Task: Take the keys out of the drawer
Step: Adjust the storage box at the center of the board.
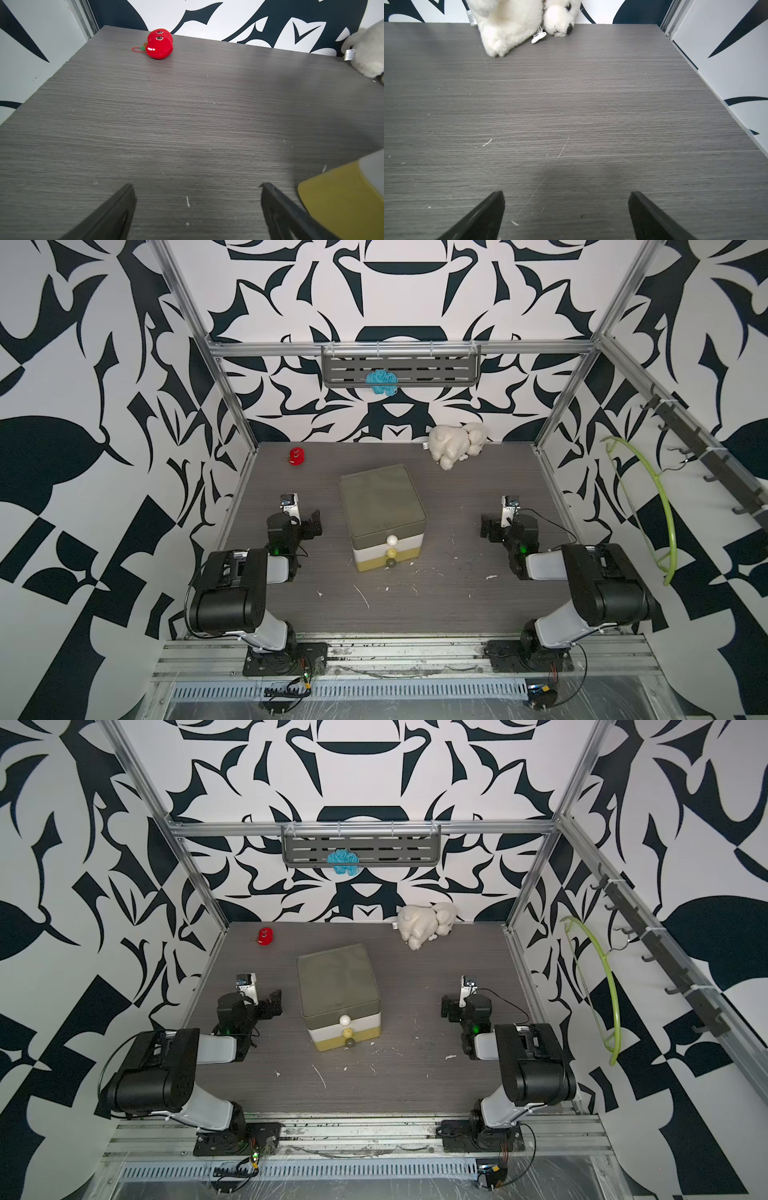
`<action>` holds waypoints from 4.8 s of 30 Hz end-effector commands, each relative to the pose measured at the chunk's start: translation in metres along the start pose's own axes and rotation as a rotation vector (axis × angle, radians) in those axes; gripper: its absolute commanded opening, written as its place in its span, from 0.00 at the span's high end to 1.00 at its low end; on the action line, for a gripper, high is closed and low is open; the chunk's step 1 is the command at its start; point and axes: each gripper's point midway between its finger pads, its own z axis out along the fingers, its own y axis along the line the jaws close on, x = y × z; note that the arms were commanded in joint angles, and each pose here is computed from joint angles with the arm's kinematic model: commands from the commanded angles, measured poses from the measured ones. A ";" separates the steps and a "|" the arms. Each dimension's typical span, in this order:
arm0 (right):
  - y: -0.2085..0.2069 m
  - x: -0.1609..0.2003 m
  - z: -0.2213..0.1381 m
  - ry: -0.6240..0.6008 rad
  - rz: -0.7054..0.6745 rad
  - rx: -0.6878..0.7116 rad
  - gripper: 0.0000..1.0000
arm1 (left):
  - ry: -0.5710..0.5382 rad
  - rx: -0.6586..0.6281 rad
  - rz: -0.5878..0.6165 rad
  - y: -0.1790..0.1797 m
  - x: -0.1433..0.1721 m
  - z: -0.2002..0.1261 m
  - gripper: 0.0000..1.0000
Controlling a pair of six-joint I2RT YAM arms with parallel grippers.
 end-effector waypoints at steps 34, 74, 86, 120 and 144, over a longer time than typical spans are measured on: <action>0.002 -0.019 -0.002 -0.059 -0.013 -0.001 0.01 | -0.013 0.004 0.017 -0.001 -0.009 0.003 0.01; 0.144 -0.146 -0.080 0.441 0.384 -0.480 0.12 | 0.162 0.189 -0.523 -0.056 -0.119 -0.087 0.01; 0.188 -0.191 -0.114 0.460 0.454 -0.671 0.01 | 0.212 0.329 -0.621 -0.097 -0.146 -0.128 0.01; 0.264 -0.138 -0.181 0.676 0.097 -0.637 0.03 | 0.594 0.398 -0.556 -0.190 -0.082 -0.187 0.01; 0.290 -0.149 -0.151 0.727 0.184 -0.713 0.09 | 0.693 0.353 -0.477 -0.191 -0.072 -0.176 0.01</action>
